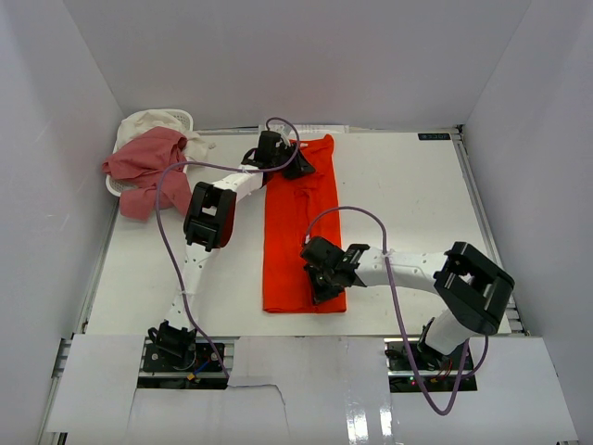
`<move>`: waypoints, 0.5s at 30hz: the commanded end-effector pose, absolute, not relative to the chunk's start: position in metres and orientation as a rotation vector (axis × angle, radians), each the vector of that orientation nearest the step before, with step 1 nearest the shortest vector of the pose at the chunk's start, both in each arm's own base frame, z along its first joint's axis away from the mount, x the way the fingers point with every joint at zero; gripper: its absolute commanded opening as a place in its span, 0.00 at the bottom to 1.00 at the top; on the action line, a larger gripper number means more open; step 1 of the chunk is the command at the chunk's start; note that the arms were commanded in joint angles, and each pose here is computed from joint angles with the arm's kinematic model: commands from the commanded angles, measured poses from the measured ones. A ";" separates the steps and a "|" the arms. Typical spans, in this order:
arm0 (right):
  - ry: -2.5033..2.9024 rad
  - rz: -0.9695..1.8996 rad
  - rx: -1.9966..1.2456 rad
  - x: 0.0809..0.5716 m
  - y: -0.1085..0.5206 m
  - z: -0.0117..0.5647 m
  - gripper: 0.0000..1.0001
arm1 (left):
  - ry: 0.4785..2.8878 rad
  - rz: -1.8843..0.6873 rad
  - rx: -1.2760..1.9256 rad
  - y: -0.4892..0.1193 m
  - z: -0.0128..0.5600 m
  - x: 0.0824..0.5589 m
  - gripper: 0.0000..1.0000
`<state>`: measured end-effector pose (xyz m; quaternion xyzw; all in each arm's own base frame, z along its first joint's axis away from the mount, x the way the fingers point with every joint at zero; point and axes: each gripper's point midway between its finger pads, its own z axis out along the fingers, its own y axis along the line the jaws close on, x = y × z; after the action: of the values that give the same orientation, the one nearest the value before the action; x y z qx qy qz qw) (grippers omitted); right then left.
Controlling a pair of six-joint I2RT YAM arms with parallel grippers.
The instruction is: Fold and stack the t-shirts
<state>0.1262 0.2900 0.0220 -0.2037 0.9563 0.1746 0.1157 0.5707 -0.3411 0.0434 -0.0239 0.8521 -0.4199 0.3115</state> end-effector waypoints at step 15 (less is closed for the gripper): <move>2.796 0.588 -0.646 0.102 0.308 0.044 0.08 | 2.270 -1.082 -0.054 -0.339 0.038 0.571 0.34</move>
<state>0.1130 0.2978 0.0234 -0.2158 0.9538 0.1797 0.1068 0.5700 -0.3404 0.0406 -0.0239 0.8543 -0.4172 0.3091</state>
